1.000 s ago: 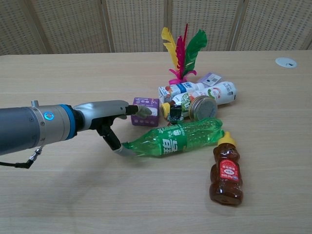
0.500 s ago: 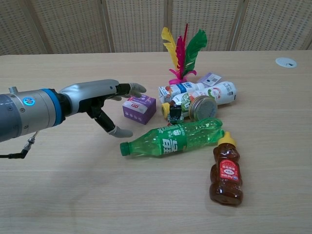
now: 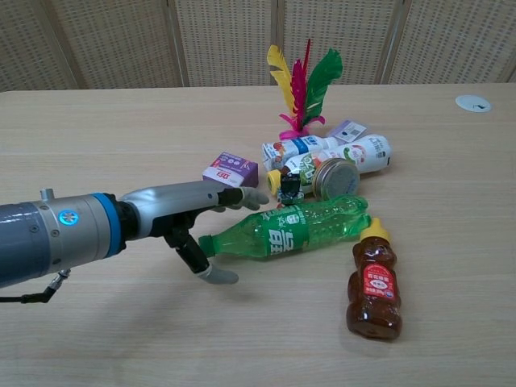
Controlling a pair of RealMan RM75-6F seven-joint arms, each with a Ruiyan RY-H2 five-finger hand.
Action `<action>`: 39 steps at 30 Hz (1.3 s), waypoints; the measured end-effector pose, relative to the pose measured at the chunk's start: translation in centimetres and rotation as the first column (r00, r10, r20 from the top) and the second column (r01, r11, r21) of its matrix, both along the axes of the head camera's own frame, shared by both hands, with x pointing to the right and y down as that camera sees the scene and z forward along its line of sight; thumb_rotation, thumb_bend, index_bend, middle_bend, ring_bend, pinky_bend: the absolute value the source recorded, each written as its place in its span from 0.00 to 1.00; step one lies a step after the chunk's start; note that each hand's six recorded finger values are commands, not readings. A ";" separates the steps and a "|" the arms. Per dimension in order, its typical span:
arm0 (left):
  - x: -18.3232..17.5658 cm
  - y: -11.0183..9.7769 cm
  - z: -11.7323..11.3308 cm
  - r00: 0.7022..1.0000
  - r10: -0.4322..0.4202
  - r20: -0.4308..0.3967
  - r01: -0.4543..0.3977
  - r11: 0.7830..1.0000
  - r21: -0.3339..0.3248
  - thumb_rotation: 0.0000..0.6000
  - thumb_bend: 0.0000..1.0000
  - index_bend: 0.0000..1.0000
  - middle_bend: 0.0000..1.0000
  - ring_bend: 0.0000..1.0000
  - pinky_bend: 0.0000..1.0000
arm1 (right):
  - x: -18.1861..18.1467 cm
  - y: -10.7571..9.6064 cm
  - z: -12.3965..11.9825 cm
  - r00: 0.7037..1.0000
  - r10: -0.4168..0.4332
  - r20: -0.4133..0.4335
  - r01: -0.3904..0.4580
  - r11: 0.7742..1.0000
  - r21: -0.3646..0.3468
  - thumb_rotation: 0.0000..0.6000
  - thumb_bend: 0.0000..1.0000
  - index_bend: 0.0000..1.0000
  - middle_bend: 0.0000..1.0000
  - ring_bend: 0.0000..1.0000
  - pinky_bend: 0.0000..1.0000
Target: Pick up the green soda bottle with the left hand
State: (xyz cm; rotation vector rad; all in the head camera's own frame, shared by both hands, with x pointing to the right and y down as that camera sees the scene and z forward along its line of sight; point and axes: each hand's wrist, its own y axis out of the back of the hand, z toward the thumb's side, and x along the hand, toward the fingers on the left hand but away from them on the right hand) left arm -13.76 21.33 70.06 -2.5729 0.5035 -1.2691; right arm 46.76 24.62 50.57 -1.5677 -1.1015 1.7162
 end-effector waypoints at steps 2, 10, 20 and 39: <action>0.6 0.1 0.2 1.000 -0.002 -0.005 0.002 1.000 -0.005 1.00 0.30 0.00 0.00 0.00 0.00 | 0.1 0.0 -0.1 1.000 0.002 0.000 -0.002 1.000 0.001 1.00 0.16 0.00 0.00 0.00 0.00; 2.6 -0.5 1.1 0.999 -0.040 -0.021 0.039 0.999 -0.009 1.00 0.29 0.00 0.00 0.00 0.00 | 0.5 0.2 -0.2 1.000 0.016 -0.003 -0.016 1.000 -0.001 1.00 0.16 0.00 0.00 0.00 0.00; 4.6 -0.2 2.0 0.998 -0.055 -0.035 0.053 0.998 -0.044 1.00 0.30 0.00 0.00 0.00 0.00 | 0.8 0.3 -0.2 1.000 0.025 -0.001 -0.025 1.000 -0.004 1.00 0.16 0.00 0.00 0.00 0.00; 5.6 0.8 3.7 0.997 0.045 0.067 -0.051 0.995 0.085 1.00 0.58 0.08 0.02 0.25 0.20 | 0.8 0.8 -0.3 0.998 0.054 0.025 -0.054 0.998 -0.014 1.00 0.16 0.00 0.00 0.00 0.00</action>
